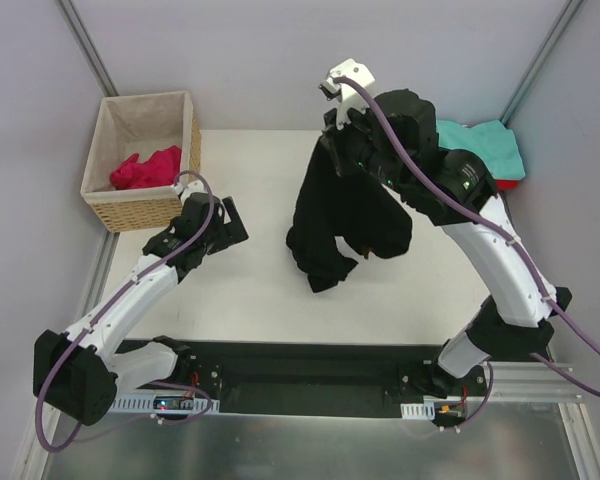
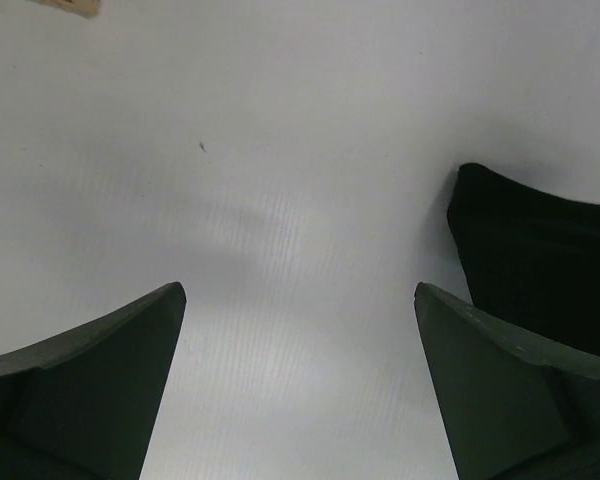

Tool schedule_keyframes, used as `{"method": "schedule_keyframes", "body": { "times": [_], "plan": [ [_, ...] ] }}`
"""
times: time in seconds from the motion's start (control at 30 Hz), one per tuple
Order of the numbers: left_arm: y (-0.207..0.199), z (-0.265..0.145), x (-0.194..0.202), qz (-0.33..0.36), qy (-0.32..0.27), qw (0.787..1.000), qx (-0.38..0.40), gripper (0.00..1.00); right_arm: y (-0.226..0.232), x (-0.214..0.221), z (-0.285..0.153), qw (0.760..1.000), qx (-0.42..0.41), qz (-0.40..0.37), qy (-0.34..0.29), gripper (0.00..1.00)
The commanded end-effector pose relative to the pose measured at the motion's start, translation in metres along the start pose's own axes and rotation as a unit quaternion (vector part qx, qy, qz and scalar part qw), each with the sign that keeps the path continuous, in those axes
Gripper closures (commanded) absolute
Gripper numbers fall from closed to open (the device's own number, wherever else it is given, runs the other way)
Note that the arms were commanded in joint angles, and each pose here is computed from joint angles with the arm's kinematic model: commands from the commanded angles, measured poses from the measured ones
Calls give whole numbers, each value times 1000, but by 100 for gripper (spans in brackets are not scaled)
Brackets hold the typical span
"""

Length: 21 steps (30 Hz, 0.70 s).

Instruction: Fold and stack the t-shirts

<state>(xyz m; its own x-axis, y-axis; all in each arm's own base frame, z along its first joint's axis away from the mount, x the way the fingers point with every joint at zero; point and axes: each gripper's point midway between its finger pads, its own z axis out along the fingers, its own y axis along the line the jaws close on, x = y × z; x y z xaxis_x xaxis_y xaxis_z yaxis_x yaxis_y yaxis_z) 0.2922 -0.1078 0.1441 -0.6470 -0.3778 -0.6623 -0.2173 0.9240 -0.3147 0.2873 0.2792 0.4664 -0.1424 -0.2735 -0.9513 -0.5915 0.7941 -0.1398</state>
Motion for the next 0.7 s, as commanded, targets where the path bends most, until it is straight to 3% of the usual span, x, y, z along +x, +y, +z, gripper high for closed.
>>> {"method": "schedule_keyframes", "body": {
  "times": [0.0,0.1,0.17,0.2,0.3,0.33,0.4,0.43,0.47,0.5,0.53,0.6,0.67],
  "plan": [
    [8,-25,-32,2,-59,998,-13,1,28,-66,-31,991,-79,31,-105,99],
    [9,-30,-35,1,-65,998,-13,1,40,-32,-20,993,-90,30,-64,99],
    [9,-30,-34,-2,-63,998,-12,1,25,-9,-23,997,-51,31,-51,99],
    [7,-29,-32,-2,-59,998,-8,1,30,56,1,999,-36,20,24,99],
    [6,-26,-26,-7,-47,999,-3,1,7,128,2,996,25,51,70,99],
    [5,-25,-23,-7,-42,999,-2,1,-3,188,5,990,49,52,120,99],
    [3,-23,-19,-10,-34,999,4,1,-15,247,5,980,80,65,173,99],
    [1,-22,-18,-10,-28,1000,9,1,-14,302,-1,966,93,66,230,99],
    [0,-22,-17,-11,-27,999,12,1,-20,323,-6,959,115,59,251,99],
    [-1,-20,-16,-13,-24,1000,12,1,-21,343,-10,952,126,54,274,88],
    [-3,-19,-15,-14,-21,1000,17,1,-24,365,-18,941,145,57,300,43],
    [-6,-15,-12,-16,-14,1000,20,1,-25,373,-24,938,155,52,305,1],
    [-10,-13,-13,-15,-11,1000,25,1,-29,364,-25,941,163,51,292,4]
  ]
}}
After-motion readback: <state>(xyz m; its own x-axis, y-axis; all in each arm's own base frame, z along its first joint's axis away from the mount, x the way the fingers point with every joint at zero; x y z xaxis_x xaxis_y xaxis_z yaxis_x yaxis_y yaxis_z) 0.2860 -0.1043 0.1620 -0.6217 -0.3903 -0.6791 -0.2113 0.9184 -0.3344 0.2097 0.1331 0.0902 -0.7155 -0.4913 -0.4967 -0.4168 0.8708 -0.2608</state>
